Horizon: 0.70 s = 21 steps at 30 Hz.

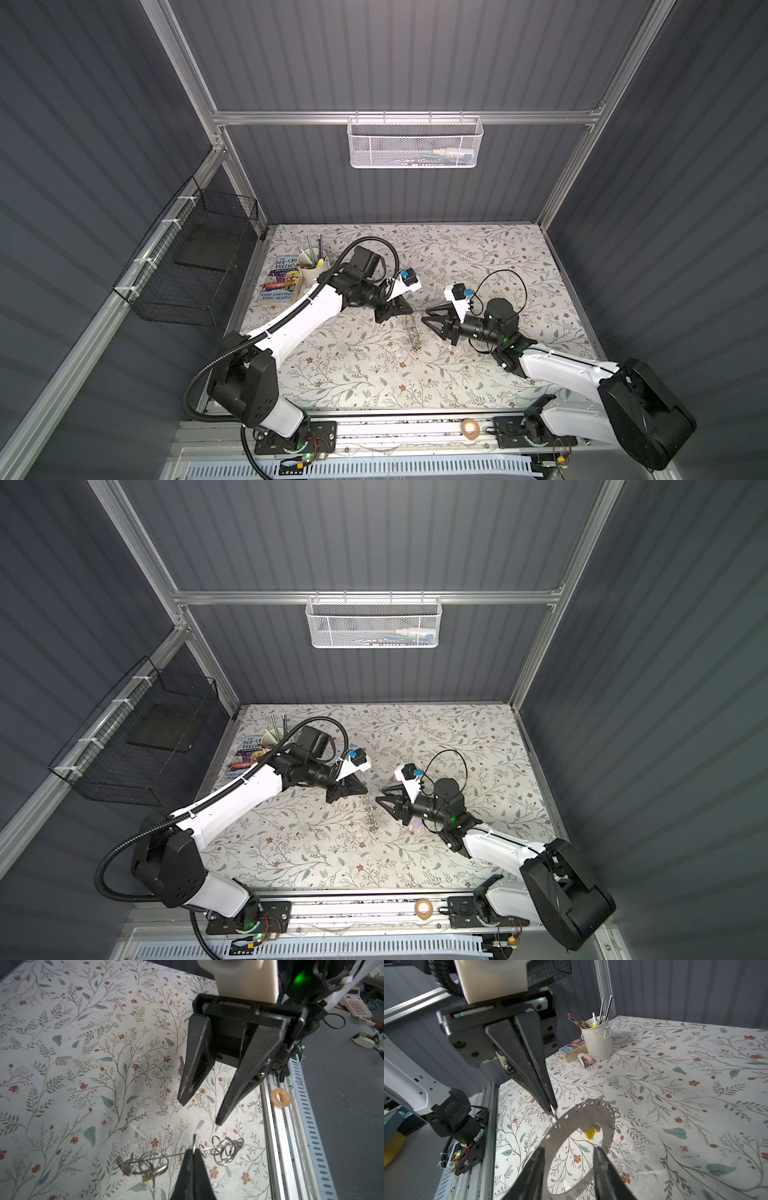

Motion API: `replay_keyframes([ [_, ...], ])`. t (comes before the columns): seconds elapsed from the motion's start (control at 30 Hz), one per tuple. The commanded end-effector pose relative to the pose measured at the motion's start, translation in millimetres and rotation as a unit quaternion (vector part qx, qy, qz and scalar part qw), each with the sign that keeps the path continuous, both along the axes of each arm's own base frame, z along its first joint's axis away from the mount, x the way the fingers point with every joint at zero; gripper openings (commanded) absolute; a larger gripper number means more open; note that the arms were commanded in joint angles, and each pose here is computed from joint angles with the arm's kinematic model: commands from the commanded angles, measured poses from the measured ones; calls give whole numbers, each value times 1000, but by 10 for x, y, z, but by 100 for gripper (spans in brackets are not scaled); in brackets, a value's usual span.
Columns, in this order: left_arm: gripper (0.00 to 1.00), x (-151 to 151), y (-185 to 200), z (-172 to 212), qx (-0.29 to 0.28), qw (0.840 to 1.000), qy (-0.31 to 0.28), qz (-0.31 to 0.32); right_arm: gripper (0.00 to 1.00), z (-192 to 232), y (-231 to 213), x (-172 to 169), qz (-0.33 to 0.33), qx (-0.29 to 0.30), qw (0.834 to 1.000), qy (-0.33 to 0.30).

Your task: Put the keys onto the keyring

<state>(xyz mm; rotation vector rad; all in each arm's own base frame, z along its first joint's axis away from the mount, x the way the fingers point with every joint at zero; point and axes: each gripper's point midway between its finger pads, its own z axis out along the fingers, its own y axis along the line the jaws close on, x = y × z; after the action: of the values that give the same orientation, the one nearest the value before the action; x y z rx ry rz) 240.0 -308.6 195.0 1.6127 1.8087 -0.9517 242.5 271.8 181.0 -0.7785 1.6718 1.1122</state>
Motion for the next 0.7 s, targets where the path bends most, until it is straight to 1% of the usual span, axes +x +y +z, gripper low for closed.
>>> replay_keyframes([
  [0.0, 0, -116, 8, -26, 27, 999, 7, -29, 41, 53, 50, -17, 17, 2, 1000, -4],
  [0.23, 0, -110, -55, -32, 20, 999, 3, -31, 36, 17, 116, -42, 35, -5, 999, 8],
  [0.5, 0, -134, -79, -41, 16, 999, 4, -35, 32, -11, 170, -71, 49, -13, 999, 11],
  [0.6, 0, -139, -94, -46, 14, 999, 6, -36, 28, -27, 186, -78, 51, -16, 998, 13],
  [0.67, 0, -141, -102, -47, 13, 999, 6, -37, 23, -36, 191, -80, 53, -16, 998, 15],
])
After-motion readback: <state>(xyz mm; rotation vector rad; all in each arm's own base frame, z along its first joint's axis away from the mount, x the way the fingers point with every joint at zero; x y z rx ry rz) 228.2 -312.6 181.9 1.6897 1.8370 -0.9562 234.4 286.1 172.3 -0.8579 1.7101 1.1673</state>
